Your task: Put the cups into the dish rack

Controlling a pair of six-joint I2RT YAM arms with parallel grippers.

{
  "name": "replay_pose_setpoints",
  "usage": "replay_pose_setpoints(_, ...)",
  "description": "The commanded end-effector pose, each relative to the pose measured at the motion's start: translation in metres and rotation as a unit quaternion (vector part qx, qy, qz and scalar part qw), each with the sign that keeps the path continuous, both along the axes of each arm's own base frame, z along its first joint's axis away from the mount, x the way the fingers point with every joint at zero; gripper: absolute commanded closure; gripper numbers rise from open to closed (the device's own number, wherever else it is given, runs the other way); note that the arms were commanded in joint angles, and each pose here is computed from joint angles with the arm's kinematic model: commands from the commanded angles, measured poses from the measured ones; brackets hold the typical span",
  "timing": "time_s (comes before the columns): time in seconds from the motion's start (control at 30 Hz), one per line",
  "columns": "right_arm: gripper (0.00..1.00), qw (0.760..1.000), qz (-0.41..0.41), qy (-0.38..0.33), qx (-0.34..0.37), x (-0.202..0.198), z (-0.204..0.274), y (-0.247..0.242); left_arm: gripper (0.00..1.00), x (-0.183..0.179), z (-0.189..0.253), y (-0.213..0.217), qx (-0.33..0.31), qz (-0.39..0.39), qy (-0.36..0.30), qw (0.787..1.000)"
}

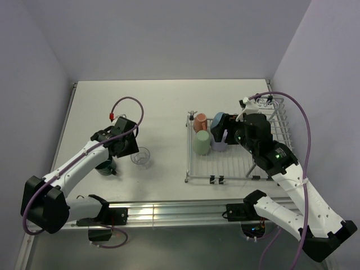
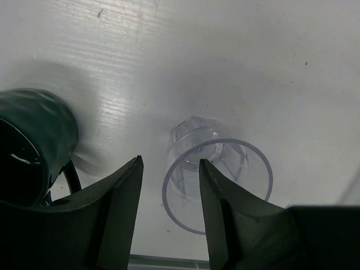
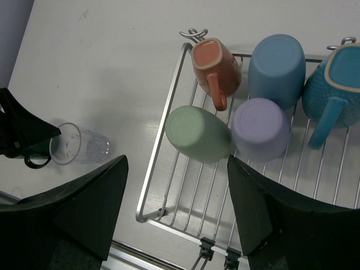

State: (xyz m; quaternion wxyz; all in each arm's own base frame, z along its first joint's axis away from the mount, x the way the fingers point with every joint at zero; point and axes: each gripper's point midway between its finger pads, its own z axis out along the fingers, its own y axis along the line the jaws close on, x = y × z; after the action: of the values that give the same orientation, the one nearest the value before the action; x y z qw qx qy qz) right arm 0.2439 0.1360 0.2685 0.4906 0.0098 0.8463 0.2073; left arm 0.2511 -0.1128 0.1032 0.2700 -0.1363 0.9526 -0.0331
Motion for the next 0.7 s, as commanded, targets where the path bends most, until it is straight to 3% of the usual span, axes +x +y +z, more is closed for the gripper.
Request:
replay_pose_setpoints(0.0,0.21,1.0,-0.007,-0.014,0.005,0.002,0.009,-0.003,0.5,0.001,-0.003,-0.008,-0.021,0.001,-0.008,1.0)
replay_pose_setpoints(0.3,0.23,1.0,-0.012,-0.006,-0.001,0.004,0.008,-0.004,0.55,-0.004,-0.012,-0.014,-0.032,-0.012,-0.001,0.999)
replay_pose_setpoints(0.4,0.23,1.0,-0.016,-0.005,-0.004,0.004,0.008,-0.006,0.64,-0.003,-0.009,-0.015,-0.036,-0.014,-0.007,0.999)
replay_pose_setpoints(0.5,0.24,1.0,-0.02,-0.004,-0.009,0.005,0.009,-0.007,0.93,-0.001,-0.006,-0.018,-0.039,-0.023,-0.009,0.999)
replay_pose_setpoints(0.53,0.24,1.0,-0.019,-0.003,-0.01,0.005,0.009,-0.007,0.97,-0.001,-0.006,-0.019,-0.04,-0.028,-0.008,0.999)
replay_pose_setpoints(0.67,0.24,0.999,-0.028,-0.004,-0.016,0.006,0.012,-0.011,1.0,0.001,0.001,-0.024,-0.047,-0.043,-0.014,0.998)
